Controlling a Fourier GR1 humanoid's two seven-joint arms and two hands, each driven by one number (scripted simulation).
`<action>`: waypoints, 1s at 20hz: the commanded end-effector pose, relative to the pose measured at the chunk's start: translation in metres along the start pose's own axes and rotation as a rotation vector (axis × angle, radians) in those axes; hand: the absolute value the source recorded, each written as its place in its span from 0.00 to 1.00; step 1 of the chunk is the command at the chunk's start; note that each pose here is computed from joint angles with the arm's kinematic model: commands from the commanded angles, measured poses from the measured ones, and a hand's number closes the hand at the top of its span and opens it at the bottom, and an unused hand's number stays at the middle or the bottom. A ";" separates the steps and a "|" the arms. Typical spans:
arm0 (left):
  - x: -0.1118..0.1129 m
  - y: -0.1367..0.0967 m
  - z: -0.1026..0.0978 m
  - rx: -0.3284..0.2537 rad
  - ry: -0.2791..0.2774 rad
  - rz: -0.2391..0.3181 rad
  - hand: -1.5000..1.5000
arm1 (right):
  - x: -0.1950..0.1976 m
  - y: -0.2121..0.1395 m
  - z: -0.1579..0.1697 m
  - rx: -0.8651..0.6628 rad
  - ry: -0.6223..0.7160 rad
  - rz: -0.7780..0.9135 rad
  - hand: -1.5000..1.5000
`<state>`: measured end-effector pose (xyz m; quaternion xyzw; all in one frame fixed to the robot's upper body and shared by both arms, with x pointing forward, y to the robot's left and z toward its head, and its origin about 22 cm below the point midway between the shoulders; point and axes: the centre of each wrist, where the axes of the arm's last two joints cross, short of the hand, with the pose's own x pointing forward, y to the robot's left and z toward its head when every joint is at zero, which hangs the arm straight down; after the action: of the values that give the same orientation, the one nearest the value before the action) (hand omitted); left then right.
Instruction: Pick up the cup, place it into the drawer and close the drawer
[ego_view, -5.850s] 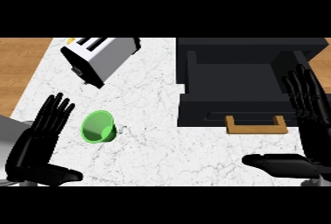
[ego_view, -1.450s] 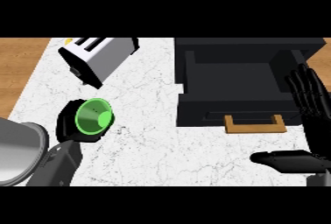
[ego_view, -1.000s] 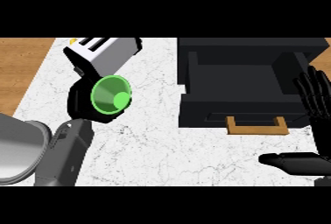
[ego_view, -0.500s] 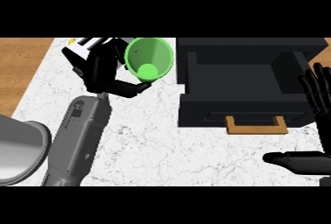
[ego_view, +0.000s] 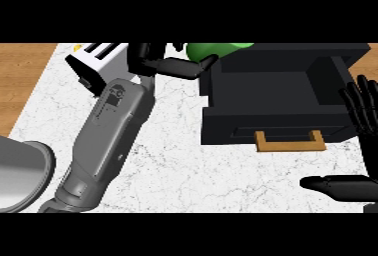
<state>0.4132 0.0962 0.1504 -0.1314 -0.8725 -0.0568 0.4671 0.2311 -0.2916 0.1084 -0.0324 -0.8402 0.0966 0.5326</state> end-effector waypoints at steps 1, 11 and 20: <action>0.019 -0.031 -0.028 0.024 0.045 -0.005 1.00 | 0.005 -0.004 0.001 0.001 0.014 0.001 0.00; -0.003 -0.057 -0.045 0.027 0.187 -0.028 1.00 | 0.009 0.008 -0.009 0.030 -0.019 0.004 0.00; -0.037 -0.064 -0.017 -0.001 0.250 -0.106 1.00 | -0.003 0.006 -0.013 0.050 -0.008 -0.023 0.00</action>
<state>0.4305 0.0277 0.1435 -0.0941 -0.8202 -0.0854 0.5578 0.2417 -0.2886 0.1113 -0.0176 -0.8418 0.1086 0.5285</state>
